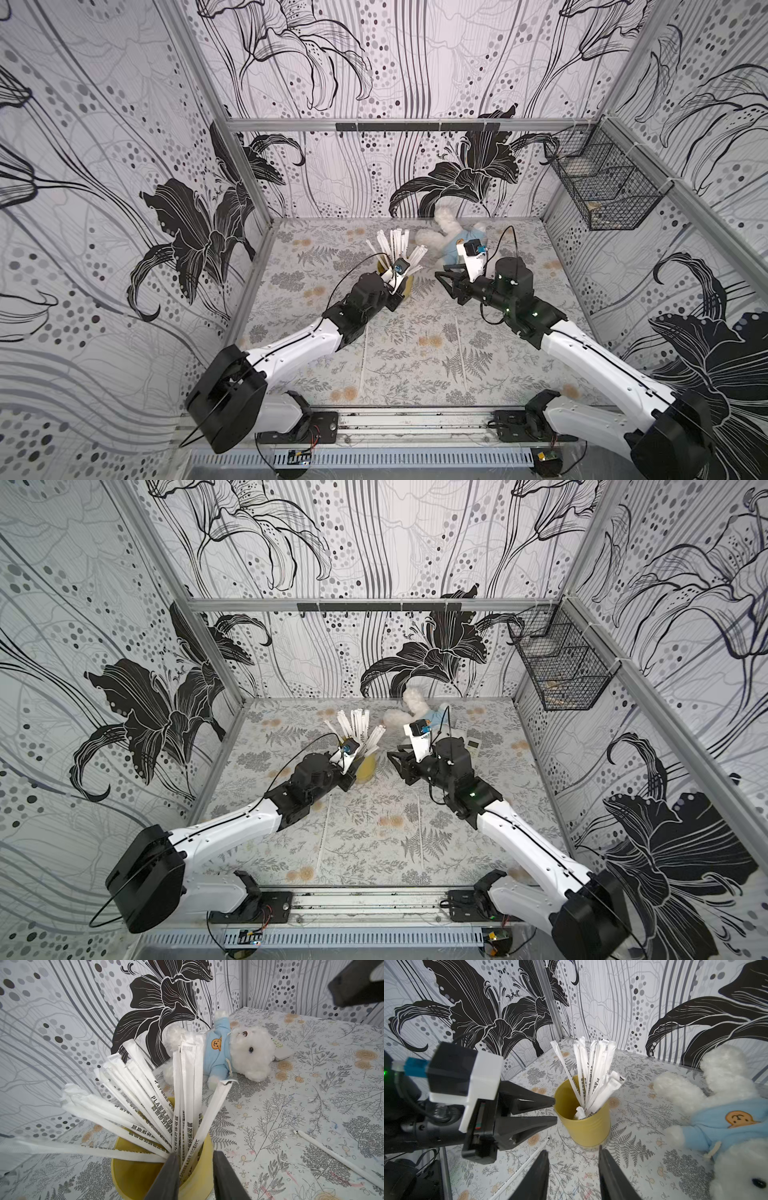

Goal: Take the straws out of the storage container
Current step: Pick up the straw from the container.

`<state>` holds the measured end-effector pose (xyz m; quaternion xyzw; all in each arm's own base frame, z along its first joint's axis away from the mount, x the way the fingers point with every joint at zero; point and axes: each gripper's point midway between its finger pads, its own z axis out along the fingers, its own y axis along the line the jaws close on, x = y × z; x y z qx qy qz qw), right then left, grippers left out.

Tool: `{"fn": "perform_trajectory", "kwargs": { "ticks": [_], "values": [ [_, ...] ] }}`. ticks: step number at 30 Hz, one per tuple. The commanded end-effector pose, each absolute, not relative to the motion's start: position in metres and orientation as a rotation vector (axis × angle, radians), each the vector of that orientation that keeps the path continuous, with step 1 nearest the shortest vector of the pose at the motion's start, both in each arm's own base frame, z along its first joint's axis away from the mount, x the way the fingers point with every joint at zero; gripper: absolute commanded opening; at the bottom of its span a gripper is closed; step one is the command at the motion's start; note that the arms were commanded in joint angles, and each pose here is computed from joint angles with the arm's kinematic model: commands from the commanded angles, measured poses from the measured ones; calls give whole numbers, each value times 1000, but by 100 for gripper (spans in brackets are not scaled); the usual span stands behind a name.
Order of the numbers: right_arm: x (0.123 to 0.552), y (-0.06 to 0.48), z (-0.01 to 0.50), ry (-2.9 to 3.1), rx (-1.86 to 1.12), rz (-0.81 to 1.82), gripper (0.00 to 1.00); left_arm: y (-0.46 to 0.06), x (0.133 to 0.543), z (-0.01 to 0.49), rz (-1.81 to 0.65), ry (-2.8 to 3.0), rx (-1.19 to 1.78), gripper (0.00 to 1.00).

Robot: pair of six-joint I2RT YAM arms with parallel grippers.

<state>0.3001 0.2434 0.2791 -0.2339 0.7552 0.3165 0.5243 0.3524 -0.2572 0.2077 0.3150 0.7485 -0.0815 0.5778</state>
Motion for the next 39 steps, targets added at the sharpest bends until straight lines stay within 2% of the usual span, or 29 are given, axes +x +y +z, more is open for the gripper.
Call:
{"fn": "perform_trajectory", "kwargs": {
  "ticks": [1, 7, 13, 25, 30, 31, 32, 33, 34, 39],
  "values": [
    [301, 249, 285, 1779, -583, 771, 43, -273, 362, 228, -209, 1647, 788, 32],
    [303, 248, 285, 1776, -583, 746, 43, -280, 372, 222, -198, 1632, 819, 33],
    [307, 246, 277, 1794, -581, 714, 43, -285, 378, 216, -191, 1638, 848, 28],
    [311, 243, 275, 1794, -573, 683, 42, -274, 377, 241, -133, 1571, 803, 6],
    [311, 243, 275, 1796, -572, 680, 42, -274, 377, 240, -118, 1565, 820, 4],
    [311, 242, 276, 1793, -570, 679, 42, -274, 377, 237, -115, 1573, 835, 6],
    [311, 242, 277, 1792, -571, 679, 42, -275, 377, 235, -107, 1581, 849, 14],
    [311, 242, 278, 1786, -571, 679, 42, -275, 378, 233, -105, 1589, 857, 27],
    [310, 242, 278, 1787, -571, 679, 42, -275, 378, 230, -99, 1593, 864, 33],
    [310, 241, 279, 1784, -573, 676, 42, -276, 383, 225, -79, 1597, 867, 37]
  ]
}}
